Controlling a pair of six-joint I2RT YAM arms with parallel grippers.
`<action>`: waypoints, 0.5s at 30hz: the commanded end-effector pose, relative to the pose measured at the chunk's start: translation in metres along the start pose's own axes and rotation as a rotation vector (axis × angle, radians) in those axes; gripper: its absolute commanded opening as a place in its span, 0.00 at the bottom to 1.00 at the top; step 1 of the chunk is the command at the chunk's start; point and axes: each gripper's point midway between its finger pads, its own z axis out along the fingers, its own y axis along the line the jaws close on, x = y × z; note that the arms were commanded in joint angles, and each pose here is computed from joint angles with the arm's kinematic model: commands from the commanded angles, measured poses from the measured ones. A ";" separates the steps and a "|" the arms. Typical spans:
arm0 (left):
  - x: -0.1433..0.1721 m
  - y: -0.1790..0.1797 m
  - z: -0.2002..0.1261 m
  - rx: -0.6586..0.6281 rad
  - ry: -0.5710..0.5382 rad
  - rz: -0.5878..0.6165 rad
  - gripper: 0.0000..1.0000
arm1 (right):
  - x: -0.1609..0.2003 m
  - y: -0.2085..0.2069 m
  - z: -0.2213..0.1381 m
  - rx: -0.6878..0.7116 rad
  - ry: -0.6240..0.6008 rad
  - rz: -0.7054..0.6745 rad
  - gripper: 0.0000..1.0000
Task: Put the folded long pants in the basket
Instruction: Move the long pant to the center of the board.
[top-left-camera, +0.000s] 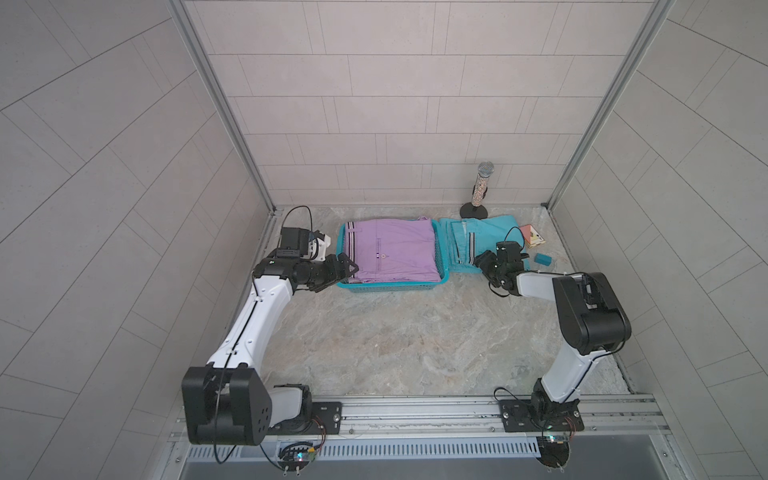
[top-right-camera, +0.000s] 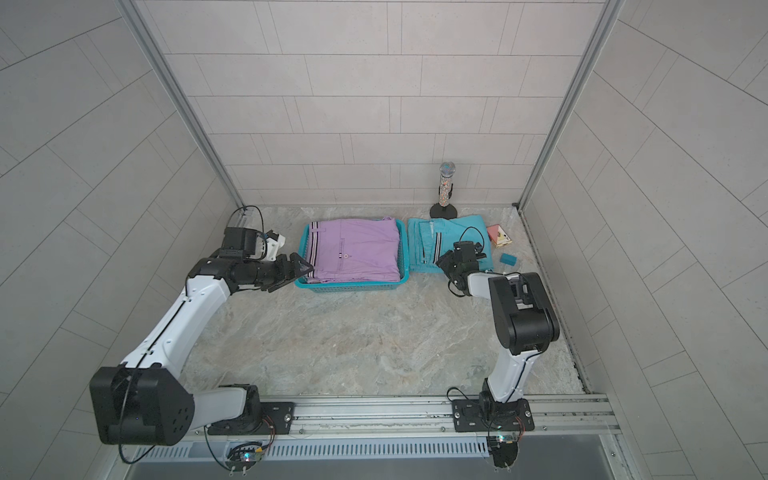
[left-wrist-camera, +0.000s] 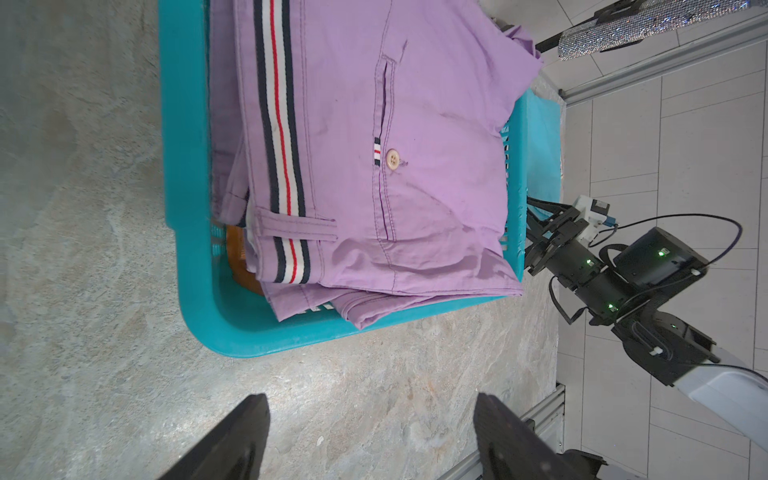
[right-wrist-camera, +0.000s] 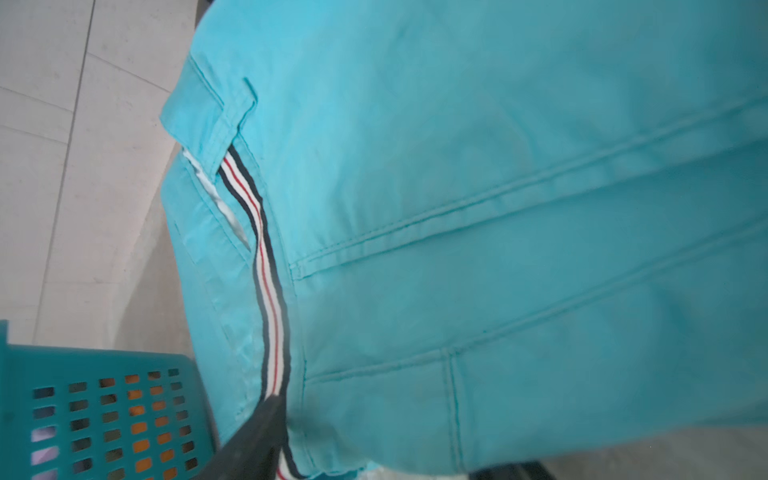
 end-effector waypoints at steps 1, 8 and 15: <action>0.004 0.004 -0.001 0.006 0.005 0.010 0.84 | 0.015 -0.046 0.002 0.156 0.034 0.013 0.34; 0.003 0.005 -0.001 0.018 0.005 -0.006 0.84 | 0.017 -0.064 -0.020 0.219 0.050 0.002 0.00; 0.002 -0.008 0.001 0.077 -0.007 -0.008 0.84 | 0.039 -0.096 -0.085 0.305 0.071 0.027 0.00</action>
